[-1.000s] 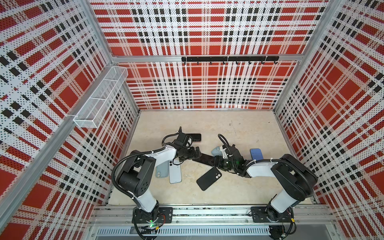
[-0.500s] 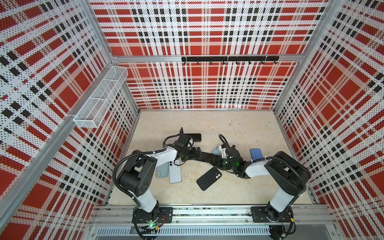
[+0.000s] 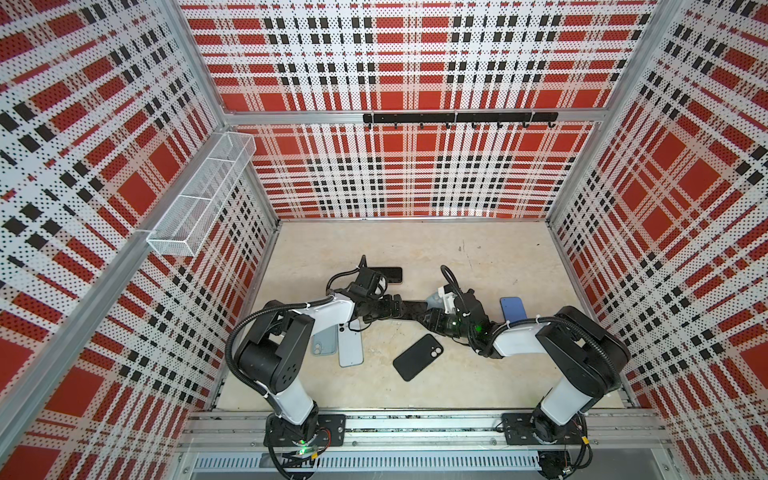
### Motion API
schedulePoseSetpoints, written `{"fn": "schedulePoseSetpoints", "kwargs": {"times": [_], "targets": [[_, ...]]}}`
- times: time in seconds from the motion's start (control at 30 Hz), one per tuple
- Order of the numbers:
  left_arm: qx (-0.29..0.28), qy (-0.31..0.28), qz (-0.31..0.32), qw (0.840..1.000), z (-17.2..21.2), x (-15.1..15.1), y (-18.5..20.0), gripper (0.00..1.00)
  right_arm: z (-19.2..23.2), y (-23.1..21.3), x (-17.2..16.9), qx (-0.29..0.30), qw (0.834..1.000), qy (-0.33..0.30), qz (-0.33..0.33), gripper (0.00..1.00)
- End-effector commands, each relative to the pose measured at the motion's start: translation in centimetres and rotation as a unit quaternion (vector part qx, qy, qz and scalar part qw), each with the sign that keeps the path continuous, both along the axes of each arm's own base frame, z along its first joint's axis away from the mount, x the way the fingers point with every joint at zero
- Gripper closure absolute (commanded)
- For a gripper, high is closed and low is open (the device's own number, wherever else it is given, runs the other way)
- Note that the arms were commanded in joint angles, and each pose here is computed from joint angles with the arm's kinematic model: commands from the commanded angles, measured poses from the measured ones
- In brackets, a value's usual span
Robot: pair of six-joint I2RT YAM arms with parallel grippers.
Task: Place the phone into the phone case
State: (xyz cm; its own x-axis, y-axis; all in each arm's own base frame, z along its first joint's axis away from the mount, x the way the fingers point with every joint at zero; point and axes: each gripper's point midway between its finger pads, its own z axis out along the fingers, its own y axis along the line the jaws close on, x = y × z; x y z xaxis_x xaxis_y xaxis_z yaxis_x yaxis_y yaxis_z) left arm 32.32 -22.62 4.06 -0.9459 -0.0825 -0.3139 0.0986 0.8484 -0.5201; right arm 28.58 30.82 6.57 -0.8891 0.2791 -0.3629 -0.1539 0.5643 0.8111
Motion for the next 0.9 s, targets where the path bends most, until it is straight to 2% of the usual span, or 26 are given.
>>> {"fn": "schedulePoseSetpoints", "kwargs": {"times": [0.0, 0.2, 0.53, 0.67, 0.7, 0.87], "targets": [[-0.007, 0.023, -0.009, 1.0, -0.7, -1.4, -0.5, 0.09, 2.0, 1.1, 1.3, 0.041, 0.999, -0.034, -0.011, 0.63], [-0.007, 0.026, -0.01, 1.0, -0.9, -1.5, -0.6, 0.09, 1.4, 1.8, 2.1, 0.055, 0.998, -0.025, -0.019, 0.72], [-0.015, 0.01, -0.01, 1.0, 0.7, -1.3, -0.7, 0.08, 1.6, 0.7, 2.4, 0.046, 0.997, -0.041, -0.04, 0.95], [-0.026, -0.029, -0.011, 0.999, 3.9, -0.7, -0.7, 0.07, 3.3, 0.2, 2.0, 0.02, 0.997, -0.061, -0.034, 0.99], [-0.027, -0.044, -0.01, 0.999, 5.0, -0.6, -0.6, 0.01, 3.9, 0.0, 2.0, 0.008, 0.997, -0.069, -0.032, 1.0], [-0.01, -0.147, -0.018, 0.989, 12.3, -0.1, 0.7, 0.01, 7.9, -3.0, 1.9, -0.08, 0.989, -0.114, -0.049, 1.0]]}}
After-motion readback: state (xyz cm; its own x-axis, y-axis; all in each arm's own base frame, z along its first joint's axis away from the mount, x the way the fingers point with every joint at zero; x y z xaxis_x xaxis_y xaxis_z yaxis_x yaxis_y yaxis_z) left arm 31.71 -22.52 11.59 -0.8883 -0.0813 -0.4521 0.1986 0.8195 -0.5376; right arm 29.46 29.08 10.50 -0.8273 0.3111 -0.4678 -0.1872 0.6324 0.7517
